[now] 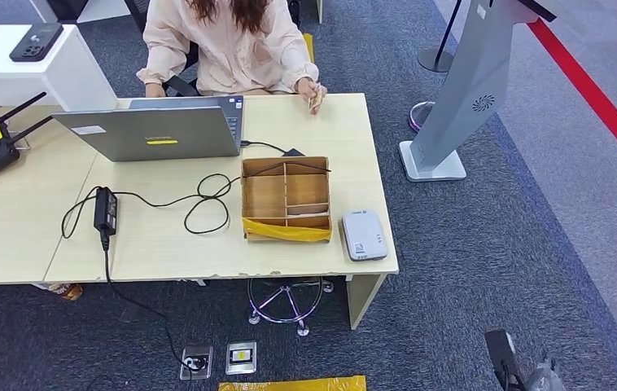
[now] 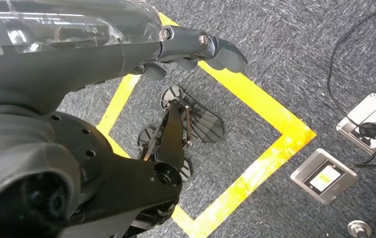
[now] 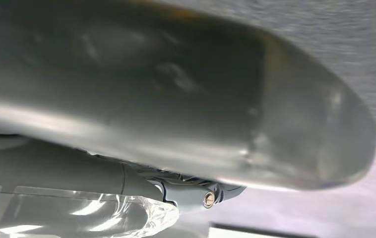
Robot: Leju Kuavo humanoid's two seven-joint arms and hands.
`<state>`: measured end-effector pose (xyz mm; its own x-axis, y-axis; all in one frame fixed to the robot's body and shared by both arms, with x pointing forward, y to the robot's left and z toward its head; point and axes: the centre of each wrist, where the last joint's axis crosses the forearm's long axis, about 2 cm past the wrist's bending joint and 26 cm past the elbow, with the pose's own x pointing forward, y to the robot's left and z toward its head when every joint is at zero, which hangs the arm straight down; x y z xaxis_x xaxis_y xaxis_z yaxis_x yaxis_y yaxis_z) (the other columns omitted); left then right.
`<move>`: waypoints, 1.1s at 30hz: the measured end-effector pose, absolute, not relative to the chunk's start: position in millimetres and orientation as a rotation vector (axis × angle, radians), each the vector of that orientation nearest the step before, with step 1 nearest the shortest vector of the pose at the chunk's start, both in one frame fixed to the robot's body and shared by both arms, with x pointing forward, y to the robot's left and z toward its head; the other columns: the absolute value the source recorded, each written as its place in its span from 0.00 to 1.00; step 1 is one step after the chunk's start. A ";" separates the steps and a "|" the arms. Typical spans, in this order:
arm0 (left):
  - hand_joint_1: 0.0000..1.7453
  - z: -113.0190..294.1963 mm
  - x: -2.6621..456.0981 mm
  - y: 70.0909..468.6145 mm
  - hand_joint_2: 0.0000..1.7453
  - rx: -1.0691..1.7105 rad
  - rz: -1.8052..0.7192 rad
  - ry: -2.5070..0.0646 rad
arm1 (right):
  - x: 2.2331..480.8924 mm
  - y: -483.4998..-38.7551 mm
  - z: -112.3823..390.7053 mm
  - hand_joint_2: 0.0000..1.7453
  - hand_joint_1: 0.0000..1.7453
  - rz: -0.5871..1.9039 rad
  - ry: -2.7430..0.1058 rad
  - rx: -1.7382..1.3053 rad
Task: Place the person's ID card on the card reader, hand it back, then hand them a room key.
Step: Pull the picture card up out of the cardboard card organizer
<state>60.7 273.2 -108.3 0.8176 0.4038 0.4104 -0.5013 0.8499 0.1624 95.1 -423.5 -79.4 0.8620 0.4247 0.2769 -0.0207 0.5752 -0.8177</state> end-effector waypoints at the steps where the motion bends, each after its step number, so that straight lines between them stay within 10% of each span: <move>1: 0.00 -108.3 60.6 273.3 0.00 0.271 0.489 -0.374 | 91.6 -421.3 -81.1 0.00 0.00 0.260 -0.464 -0.922; 33: 0.00 -107.8 61.1 272.0 0.00 0.304 0.430 -0.307 | 71.2 -346.3 -100.6 0.00 0.00 0.170 -0.165 -0.757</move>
<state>61.1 272.0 -107.8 0.8649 0.3583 0.3514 -0.4488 0.8656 0.2220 71.2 -346.3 -100.6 0.9734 0.2122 0.0869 -0.0939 0.7147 -0.6931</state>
